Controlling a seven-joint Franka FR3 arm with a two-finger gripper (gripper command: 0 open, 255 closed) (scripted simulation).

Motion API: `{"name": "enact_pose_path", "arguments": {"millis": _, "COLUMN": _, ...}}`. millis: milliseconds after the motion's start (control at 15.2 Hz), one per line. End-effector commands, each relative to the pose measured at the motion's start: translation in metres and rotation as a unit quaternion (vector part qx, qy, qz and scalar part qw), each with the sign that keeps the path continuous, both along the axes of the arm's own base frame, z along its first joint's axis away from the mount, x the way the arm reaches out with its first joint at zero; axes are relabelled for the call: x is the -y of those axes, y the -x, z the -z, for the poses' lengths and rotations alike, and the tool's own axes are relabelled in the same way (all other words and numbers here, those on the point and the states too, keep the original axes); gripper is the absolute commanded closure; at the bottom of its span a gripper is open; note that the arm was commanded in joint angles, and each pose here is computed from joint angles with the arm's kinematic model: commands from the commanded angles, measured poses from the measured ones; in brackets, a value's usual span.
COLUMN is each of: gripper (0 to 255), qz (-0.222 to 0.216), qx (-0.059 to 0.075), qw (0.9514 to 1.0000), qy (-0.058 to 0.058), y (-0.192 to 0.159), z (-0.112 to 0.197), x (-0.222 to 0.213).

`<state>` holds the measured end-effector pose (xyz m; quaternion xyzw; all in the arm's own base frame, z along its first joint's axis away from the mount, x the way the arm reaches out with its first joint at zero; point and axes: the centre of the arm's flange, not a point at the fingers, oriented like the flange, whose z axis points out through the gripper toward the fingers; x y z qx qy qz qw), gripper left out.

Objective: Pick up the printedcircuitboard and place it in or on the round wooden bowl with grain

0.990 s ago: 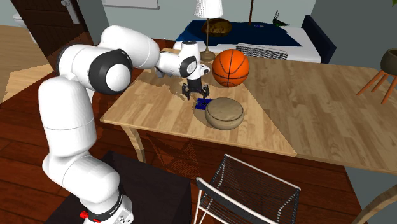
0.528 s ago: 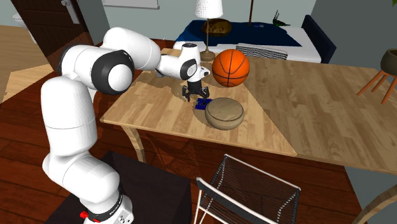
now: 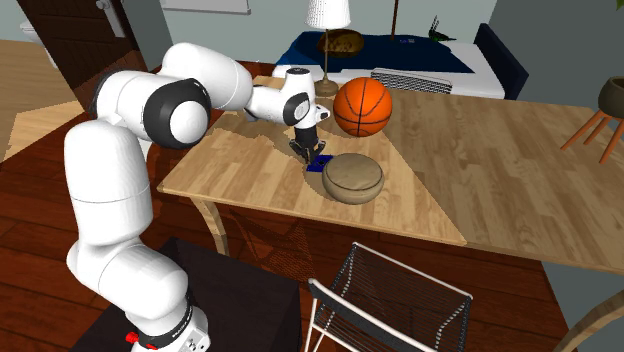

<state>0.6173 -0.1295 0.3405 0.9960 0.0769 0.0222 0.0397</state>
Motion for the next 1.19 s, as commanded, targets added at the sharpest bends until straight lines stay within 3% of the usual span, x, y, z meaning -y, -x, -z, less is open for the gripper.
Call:
{"name": "enact_pose_path", "arguments": {"millis": 0, "gripper": 255, "qz": 0.0, "qx": 0.0, "qw": 1.0, "qy": 0.0, "y": 0.0, "z": 0.0, "x": 0.0}}
{"name": "enact_pose_path", "arguments": {"millis": 198, "gripper": 255, "qz": 0.0, "qx": 0.0, "qw": 1.0, "qy": 0.0, "y": 0.0, "z": 0.001, "x": 0.0}}
{"name": "enact_pose_path", "arguments": {"millis": 1122, "gripper": 255, "qz": 0.0, "qx": 0.0, "qw": 1.0, "qy": 0.0, "y": 0.0, "z": -0.073, "x": 0.0}}
